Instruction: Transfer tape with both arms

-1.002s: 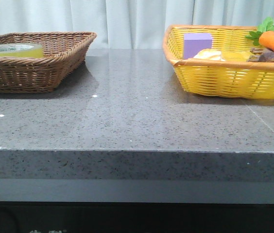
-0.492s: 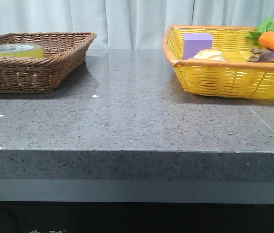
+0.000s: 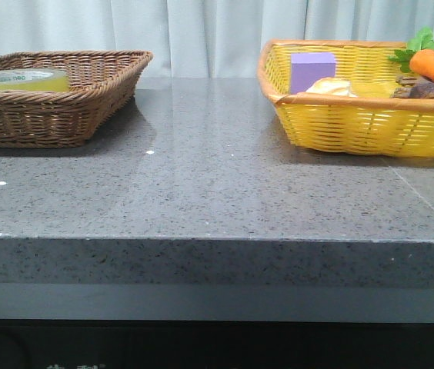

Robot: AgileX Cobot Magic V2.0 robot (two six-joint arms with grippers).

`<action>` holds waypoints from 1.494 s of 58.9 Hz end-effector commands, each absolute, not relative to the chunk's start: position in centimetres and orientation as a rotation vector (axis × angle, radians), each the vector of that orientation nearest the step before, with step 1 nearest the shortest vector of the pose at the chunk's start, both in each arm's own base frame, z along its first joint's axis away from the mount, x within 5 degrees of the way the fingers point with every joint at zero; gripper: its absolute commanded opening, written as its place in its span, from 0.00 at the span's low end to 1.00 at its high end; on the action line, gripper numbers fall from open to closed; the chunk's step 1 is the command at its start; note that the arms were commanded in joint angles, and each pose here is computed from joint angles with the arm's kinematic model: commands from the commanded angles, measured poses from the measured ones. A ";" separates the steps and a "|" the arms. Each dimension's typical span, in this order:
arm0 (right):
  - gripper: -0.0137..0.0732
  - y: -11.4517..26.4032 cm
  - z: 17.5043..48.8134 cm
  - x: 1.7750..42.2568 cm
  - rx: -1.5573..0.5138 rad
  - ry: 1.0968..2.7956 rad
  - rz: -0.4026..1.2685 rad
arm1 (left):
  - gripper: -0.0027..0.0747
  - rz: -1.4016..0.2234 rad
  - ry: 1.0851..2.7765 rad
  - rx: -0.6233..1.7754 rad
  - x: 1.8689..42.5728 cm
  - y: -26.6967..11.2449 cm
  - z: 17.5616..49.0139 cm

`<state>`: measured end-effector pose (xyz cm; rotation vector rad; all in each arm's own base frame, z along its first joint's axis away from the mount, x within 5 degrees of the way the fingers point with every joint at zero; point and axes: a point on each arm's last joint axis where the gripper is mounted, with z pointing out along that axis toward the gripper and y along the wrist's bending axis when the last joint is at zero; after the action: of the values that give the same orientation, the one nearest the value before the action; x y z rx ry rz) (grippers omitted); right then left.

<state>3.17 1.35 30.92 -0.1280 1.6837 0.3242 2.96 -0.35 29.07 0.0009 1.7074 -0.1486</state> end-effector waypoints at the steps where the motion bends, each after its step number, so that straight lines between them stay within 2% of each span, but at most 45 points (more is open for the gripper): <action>1: 0.05 1.2 32.3 3.2 -0.113 1.593 0.319 | 0.01 -0.164 1.594 -0.006 2.9 -0.4 30.2; 12: 0.05 1.2 32.3 3.2 -0.113 1.593 0.319 | 0.01 -0.155 1.510 -0.019 2.9 -0.3 27.9; 26: 0.05 1.2 32.2 3.2 -0.113 1.596 0.319 | 0.01 -0.146 1.613 -0.023 4.5 -0.4 23.3; 41: 0.05 1.2 32.2 3.2 -0.113 1.596 0.319 | 0.01 -0.144 1.617 -0.026 5.6 -0.4 19.3; 88: 0.05 1.2 32.2 3.2 -0.113 1.596 0.319 | 0.01 -0.144 1.617 -0.026 5.6 -0.4 18.8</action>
<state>3.19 1.35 30.87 -0.1281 1.6853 0.3241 5.56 -0.45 19.25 -0.0184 1.6833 -0.1347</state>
